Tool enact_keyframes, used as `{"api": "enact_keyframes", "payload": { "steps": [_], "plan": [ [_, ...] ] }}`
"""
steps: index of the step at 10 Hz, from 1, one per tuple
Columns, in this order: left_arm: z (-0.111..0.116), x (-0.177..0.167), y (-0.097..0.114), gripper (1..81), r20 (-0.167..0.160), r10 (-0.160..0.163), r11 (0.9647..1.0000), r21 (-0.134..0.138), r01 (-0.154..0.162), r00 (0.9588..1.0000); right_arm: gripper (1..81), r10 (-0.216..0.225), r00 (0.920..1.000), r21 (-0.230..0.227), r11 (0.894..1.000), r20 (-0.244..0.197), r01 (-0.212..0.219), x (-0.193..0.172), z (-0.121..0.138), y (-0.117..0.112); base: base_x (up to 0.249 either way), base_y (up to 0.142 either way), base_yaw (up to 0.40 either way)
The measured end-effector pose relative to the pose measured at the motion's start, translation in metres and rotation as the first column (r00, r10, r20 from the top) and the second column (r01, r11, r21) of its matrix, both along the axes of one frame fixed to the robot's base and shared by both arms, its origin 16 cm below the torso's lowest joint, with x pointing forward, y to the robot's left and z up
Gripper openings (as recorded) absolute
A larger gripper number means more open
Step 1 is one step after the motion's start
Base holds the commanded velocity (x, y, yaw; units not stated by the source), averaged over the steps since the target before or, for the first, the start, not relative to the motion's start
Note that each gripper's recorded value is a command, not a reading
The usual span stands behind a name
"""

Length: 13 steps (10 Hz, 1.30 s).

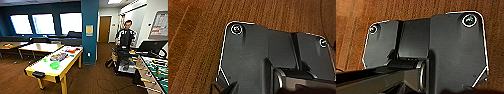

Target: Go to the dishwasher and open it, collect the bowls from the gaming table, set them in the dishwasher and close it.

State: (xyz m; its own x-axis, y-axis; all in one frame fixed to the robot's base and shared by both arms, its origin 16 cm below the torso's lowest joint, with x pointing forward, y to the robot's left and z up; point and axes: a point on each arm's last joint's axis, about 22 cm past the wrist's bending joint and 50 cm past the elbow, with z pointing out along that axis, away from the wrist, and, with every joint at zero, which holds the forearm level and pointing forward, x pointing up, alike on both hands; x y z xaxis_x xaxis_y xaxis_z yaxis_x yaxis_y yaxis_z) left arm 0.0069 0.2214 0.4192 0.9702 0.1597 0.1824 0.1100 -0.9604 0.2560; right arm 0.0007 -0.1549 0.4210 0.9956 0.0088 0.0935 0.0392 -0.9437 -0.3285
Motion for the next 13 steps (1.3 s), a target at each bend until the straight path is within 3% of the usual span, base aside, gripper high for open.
{"api": "enact_keyframes", "payload": {
  "steps": [2, 3, 5, 6, 8, 13],
  "plan": [
    [0.0, -0.001, -0.006, 81.1, 0.0, 0.0, 1.0, -0.007, 0.0, 1.0, 81.1, 0.001, 1.0, -0.005, 1.0, -0.001, -0.001, -0.001, 0.0, -0.004, 0.0, 0.134, 0.0],
    [0.001, 0.0, -0.019, 81.1, 0.001, 0.0, 0.9997, -0.026, 0.001, 1.0, 81.1, -0.001, 1.0, -0.018, 1.0, 0.001, 0.001, 0.001, -0.002, -0.013, 0.0, 0.134, 0.0],
    [0.0, 0.007, 0.007, 81.1, 0.011, 0.001, 1.0, 0.01, -0.001, 0.9999, 81.1, -0.001, 1.0, 0.023, 1.0, 0.008, 0.001, 0.005, 0.003, 0.017, 0.0, 0.134, 0.0],
    [0.0, 0.005, 0.008, 81.1, 0.008, 0.001, 0.9999, 0.012, -0.001, 1.0, 81.1, 0.0, 1.0, 0.02, 1.0, 0.005, 0.0, 0.002, 0.002, 0.014, 0.0, 0.135, 0.0],
    [0.001, 0.002, -0.007, 81.1, 0.002, 0.0, 0.9999, -0.01, 0.0, 1.0, 81.1, -0.001, 1.0, -0.007, 1.0, 0.004, 0.001, 0.003, 0.0, -0.005, 0.0, 0.135, 0.0],
    [0.0, 0.002, -0.001, 81.1, 0.003, 0.0, 1.0, -0.001, 0.0, 1.0, 81.1, 0.0, 1.0, 0.005, 1.0, 0.003, 0.0, 0.002, 0.001, 0.005, 0.0, 0.145, 0.0]
  ]
}}
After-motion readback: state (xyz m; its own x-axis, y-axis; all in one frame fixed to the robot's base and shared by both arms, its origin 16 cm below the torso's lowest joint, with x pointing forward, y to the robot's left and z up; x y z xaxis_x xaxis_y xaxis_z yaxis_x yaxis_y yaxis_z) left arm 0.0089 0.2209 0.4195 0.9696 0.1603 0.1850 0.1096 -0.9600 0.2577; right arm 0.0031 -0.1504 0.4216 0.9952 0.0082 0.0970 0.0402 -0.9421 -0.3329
